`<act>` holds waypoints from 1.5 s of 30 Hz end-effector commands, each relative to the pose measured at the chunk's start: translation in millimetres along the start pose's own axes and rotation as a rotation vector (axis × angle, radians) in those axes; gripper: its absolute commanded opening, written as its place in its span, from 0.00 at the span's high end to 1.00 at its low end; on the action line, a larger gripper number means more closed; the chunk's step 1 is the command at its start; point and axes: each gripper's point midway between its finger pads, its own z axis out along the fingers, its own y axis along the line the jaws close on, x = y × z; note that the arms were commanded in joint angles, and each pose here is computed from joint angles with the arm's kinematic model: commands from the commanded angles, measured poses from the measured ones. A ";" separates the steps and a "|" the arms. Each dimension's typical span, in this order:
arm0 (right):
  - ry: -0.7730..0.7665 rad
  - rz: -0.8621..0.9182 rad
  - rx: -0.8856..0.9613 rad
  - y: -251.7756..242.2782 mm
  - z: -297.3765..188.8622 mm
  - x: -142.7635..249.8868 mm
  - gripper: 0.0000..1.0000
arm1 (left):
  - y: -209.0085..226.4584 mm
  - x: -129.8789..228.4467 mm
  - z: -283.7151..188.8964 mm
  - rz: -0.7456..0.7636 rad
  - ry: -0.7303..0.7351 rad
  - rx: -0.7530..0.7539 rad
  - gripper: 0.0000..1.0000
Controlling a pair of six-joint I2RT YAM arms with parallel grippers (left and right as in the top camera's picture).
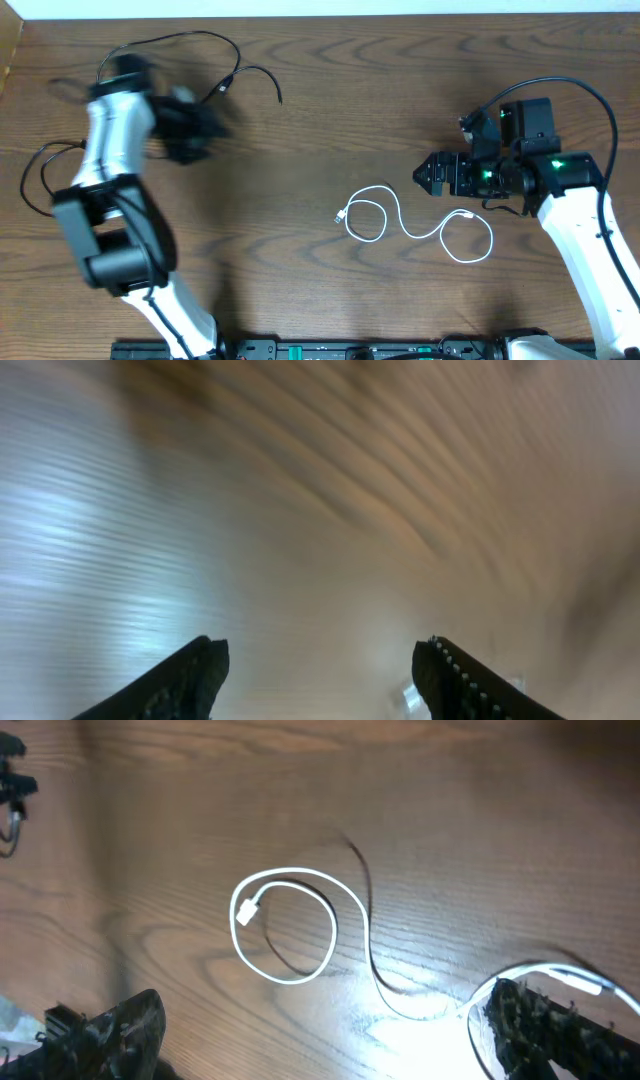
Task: Untangle cables
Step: 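Reach the left gripper to the white cable in the center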
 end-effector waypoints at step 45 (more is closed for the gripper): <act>-0.290 0.510 0.292 -130.8 -121.0 18.1 0.01 | -188.3 271.9 182.4 -0.160 0.018 -0.266 0.20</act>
